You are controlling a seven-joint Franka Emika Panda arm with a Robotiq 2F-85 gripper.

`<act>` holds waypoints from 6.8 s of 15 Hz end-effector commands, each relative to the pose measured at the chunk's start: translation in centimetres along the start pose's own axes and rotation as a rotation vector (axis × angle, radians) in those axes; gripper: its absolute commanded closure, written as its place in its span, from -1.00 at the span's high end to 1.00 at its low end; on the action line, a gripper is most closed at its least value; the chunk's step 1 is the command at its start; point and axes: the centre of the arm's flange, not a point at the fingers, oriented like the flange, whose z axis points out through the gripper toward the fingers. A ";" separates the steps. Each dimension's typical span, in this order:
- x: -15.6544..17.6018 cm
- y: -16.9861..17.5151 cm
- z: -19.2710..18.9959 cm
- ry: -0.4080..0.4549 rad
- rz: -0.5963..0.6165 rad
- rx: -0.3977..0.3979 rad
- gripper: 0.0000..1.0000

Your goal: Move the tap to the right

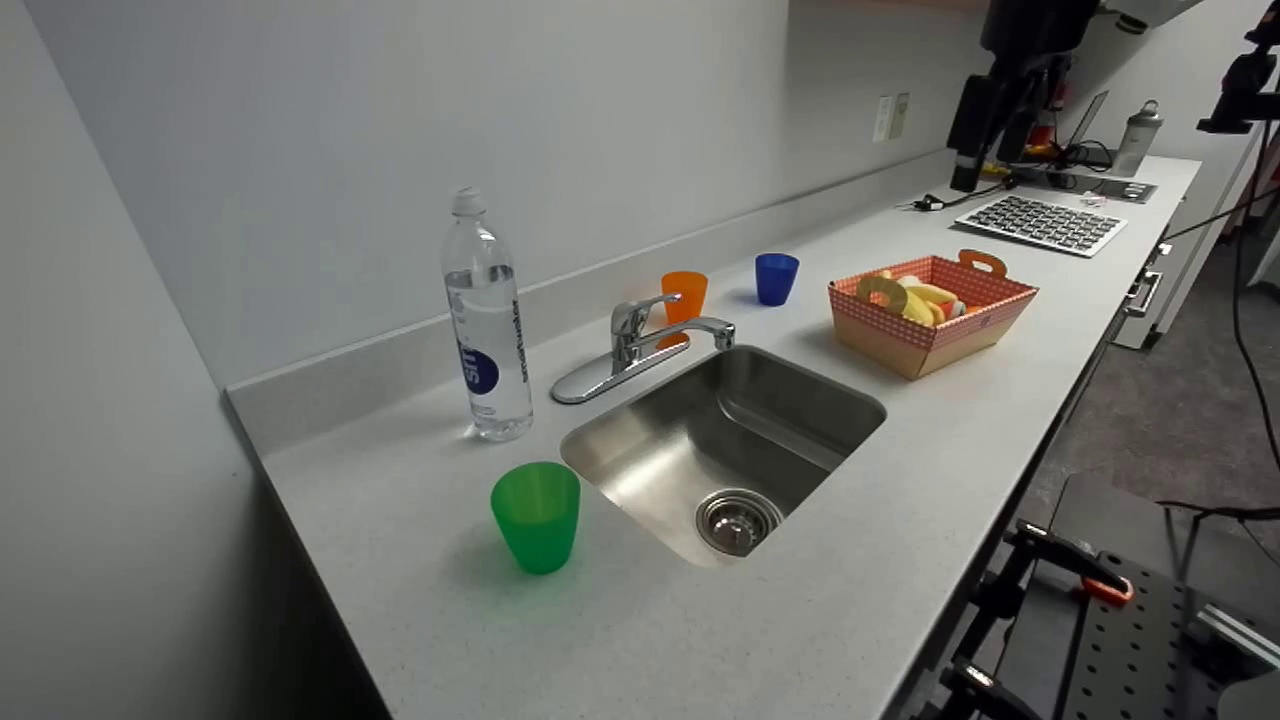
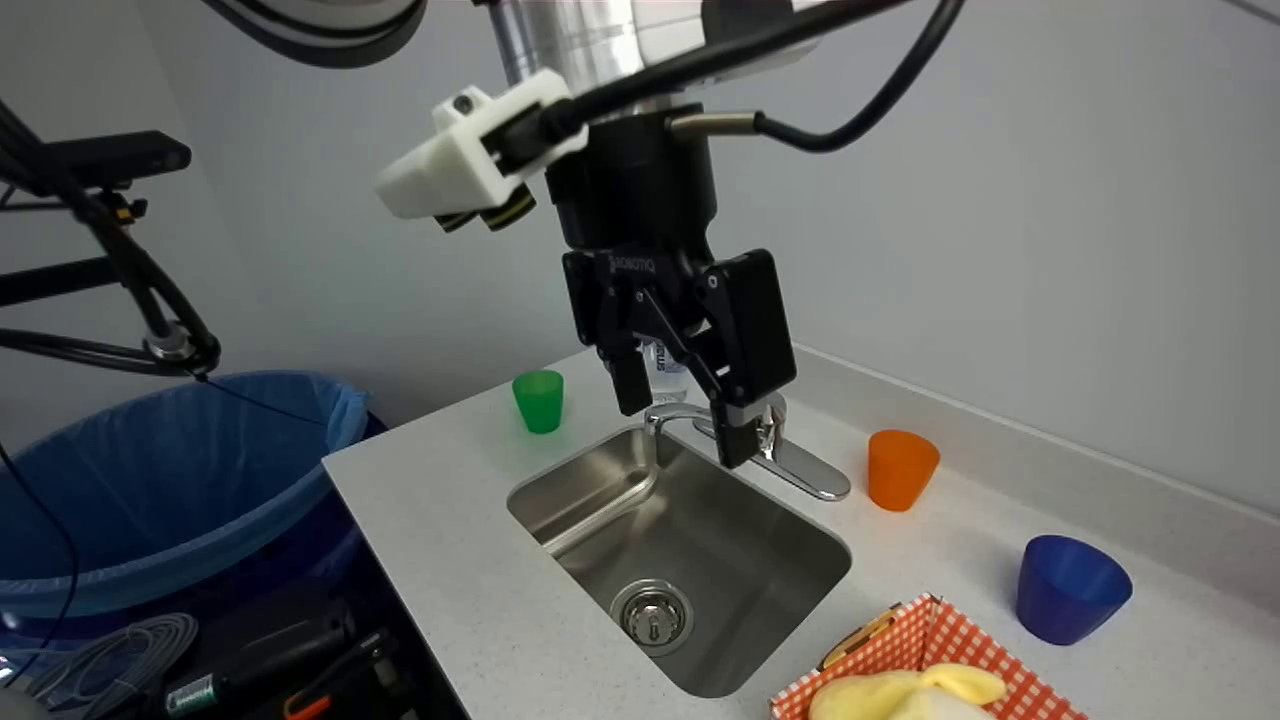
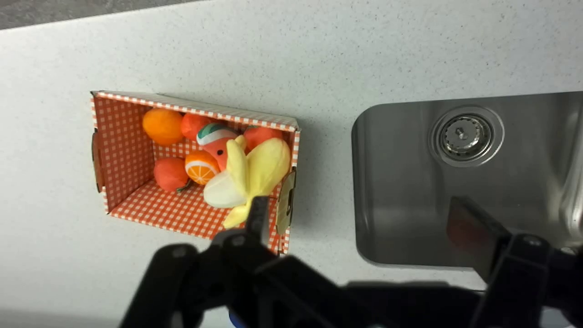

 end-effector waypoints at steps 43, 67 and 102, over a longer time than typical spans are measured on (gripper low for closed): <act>7.3 -7.0 1.2 0.002 -0.032 0.150 1.00; 11.0 -12.0 2.4 0.029 -0.106 0.150 1.00; 17.1 -27.5 12.3 -0.146 -0.041 0.135 -0.28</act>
